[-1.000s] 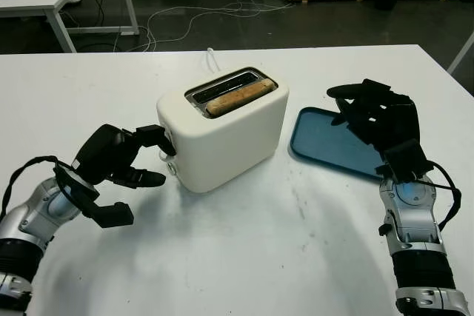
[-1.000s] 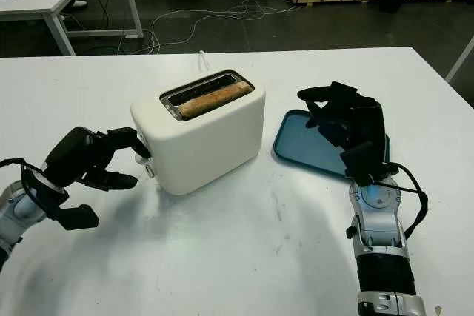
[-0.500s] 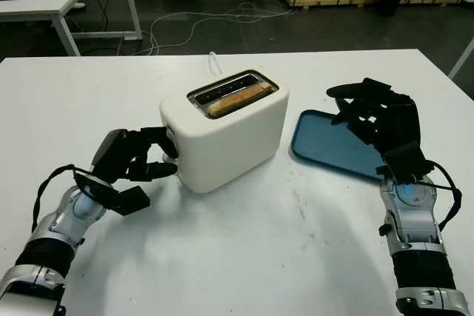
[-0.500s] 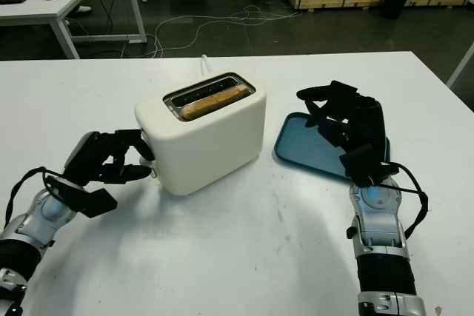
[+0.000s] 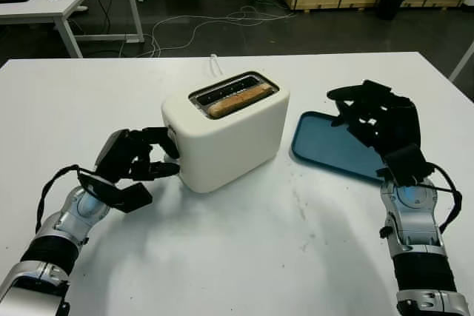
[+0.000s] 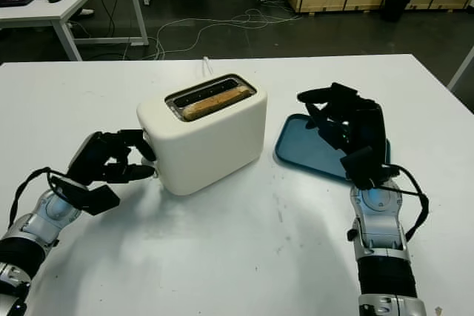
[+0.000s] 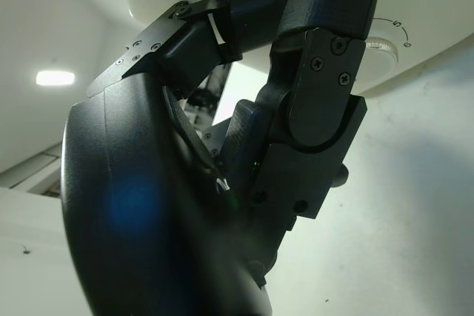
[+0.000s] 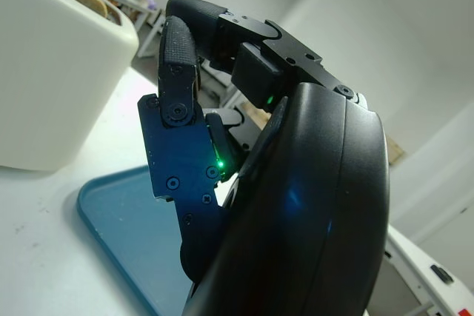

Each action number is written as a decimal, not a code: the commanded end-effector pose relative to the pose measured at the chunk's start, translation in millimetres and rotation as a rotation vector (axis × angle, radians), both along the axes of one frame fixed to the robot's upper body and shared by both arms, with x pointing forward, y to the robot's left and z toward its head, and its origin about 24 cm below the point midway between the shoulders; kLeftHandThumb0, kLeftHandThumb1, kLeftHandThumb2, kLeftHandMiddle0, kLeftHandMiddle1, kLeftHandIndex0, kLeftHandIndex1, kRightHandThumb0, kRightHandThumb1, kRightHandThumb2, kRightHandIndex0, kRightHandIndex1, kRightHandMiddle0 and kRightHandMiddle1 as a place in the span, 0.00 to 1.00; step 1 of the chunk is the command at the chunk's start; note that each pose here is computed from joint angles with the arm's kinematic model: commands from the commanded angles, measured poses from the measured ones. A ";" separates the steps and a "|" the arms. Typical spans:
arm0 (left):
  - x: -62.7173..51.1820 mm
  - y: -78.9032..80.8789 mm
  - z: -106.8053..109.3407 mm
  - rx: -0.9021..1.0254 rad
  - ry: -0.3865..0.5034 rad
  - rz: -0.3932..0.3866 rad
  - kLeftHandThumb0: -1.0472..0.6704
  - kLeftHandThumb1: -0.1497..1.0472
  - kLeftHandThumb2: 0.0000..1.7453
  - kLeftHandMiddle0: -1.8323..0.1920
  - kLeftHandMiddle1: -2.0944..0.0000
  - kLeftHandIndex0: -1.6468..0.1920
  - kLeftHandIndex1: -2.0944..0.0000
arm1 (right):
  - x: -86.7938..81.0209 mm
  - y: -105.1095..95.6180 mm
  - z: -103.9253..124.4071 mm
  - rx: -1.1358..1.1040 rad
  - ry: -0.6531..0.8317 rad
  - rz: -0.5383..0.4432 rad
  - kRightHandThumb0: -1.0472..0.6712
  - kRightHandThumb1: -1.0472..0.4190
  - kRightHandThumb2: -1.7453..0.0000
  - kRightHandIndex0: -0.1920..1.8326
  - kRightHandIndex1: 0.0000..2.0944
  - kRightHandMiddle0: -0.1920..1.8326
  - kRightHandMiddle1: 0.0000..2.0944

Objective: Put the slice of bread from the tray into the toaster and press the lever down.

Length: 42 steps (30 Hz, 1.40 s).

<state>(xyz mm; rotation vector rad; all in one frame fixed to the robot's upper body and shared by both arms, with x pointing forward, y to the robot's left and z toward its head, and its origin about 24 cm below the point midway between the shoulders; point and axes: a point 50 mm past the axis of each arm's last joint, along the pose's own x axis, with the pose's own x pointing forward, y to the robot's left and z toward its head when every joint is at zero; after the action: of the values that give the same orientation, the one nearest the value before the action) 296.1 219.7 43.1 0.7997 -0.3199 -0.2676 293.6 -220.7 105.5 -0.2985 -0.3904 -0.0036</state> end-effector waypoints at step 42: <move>-1.5 -4.3 46.4 0.031 -0.178 -0.046 0.00 0.89 0.28 0.26 0.23 0.25 1.00 | 0.5 7.1 1.0 0.012 0.025 0.019 0.35 0.09 0.87 0.50 0.65 0.54 0.30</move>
<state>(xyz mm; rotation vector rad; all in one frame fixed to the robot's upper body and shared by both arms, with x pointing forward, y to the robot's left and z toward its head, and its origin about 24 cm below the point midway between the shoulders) 295.2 217.2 87.8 0.8703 -0.4935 -0.2506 294.2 -214.3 105.3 -0.2897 -0.3631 0.0258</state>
